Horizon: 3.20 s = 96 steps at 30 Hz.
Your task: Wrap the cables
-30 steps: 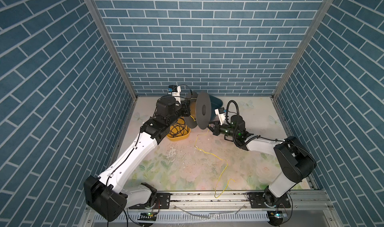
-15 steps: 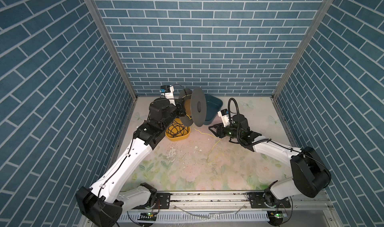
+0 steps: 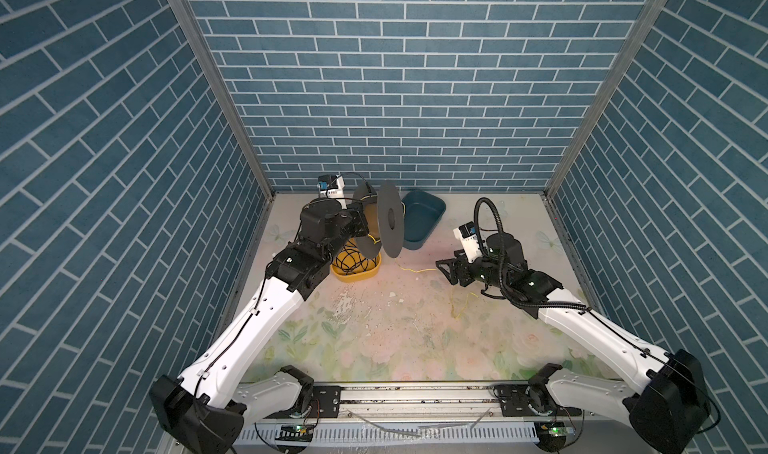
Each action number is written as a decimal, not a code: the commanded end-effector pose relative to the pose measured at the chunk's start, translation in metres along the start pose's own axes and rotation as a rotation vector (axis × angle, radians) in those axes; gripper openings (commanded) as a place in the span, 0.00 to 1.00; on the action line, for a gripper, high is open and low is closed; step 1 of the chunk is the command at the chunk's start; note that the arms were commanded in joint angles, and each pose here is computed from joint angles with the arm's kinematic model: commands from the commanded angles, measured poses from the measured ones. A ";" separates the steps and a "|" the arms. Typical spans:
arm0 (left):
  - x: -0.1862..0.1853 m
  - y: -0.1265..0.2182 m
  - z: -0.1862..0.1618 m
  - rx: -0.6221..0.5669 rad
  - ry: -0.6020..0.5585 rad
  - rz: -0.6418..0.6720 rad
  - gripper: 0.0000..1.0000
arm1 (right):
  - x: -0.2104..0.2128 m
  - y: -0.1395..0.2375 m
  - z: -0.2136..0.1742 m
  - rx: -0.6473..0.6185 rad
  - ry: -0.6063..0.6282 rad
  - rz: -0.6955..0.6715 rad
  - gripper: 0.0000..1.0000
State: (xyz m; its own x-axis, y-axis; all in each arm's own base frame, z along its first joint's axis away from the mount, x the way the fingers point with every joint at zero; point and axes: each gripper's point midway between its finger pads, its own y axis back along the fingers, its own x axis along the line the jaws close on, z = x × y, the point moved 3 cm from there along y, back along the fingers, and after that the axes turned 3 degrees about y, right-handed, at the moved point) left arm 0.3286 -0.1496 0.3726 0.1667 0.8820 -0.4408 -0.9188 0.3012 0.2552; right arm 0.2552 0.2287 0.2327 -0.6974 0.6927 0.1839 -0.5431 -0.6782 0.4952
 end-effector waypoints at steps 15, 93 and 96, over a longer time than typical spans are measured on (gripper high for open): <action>-0.013 0.001 0.015 -0.069 0.035 -0.030 0.00 | 0.060 0.005 0.025 0.002 0.388 0.096 0.71; 0.033 -0.036 0.028 -0.018 0.211 0.040 0.00 | 0.168 -0.051 -0.040 0.031 0.445 0.519 0.00; 0.034 -0.036 0.028 -0.027 0.211 0.039 0.00 | 0.170 -0.050 -0.036 0.029 0.445 0.522 0.00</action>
State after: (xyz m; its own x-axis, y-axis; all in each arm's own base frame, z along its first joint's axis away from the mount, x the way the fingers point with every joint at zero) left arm 0.3773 -0.1195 0.3377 -0.0186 0.8458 -0.5332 -0.8937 0.2250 0.3882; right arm 0.1613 0.3675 0.2041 -0.9848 0.1733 -0.0145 -0.1581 -0.8576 0.4895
